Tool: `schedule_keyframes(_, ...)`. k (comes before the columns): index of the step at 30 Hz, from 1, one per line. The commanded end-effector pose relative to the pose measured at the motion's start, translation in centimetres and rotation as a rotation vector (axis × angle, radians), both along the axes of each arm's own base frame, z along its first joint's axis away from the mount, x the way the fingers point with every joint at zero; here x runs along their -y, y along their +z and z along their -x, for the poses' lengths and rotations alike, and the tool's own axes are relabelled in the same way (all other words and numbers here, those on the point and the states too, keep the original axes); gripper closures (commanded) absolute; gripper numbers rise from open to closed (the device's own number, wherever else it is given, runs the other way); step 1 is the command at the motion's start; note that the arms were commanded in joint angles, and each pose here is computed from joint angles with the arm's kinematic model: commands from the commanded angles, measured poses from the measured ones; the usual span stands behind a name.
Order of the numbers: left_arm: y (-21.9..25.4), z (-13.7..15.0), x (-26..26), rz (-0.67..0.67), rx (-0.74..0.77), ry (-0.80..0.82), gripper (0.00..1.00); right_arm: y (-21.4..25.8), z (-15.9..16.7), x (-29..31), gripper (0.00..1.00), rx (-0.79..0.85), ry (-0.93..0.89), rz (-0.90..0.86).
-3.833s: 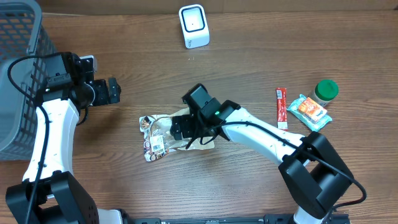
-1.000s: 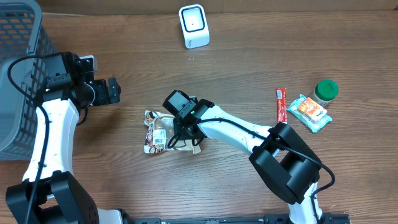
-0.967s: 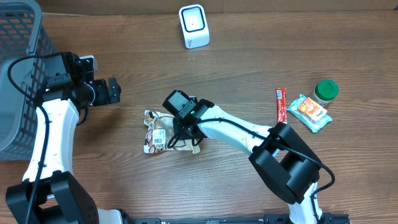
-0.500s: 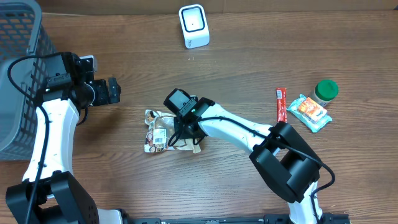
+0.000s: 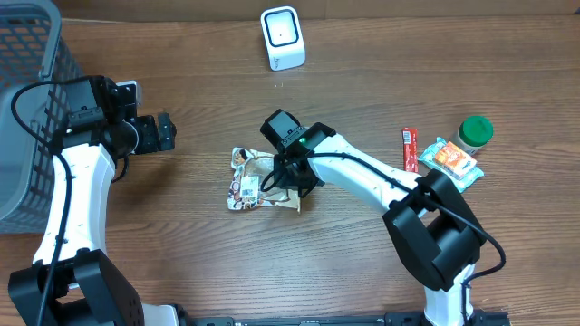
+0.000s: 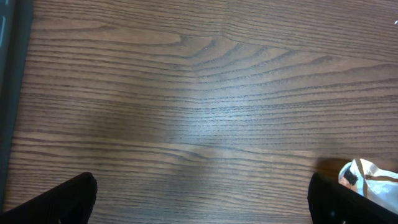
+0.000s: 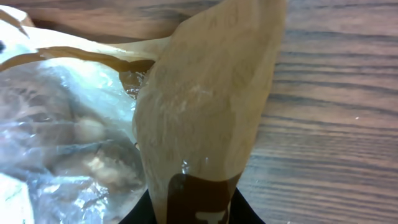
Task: Scan the item barcode
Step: 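Close the right gripper on the bread bag top and lift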
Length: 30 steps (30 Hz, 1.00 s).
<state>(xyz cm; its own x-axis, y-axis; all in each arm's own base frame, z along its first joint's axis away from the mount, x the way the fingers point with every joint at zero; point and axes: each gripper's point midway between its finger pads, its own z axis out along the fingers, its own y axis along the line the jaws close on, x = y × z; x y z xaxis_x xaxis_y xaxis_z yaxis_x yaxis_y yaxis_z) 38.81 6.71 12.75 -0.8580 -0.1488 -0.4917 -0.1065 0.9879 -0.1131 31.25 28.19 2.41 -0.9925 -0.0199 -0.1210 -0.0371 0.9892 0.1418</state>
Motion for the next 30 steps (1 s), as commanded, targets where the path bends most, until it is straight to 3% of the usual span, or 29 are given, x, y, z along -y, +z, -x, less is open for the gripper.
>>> schedule_keyframes(1,0.38,-0.45,0.11,-0.002,0.014,-0.017,0.01,2.64,-0.42,-1.10,0.96,0.036,0.012,-0.067)
schedule_keyframes(30,0.39,-0.46,0.11,-0.002,0.015,-0.017,0.00,2.57,-0.15,-1.03,0.96,0.023,0.013,-0.066)
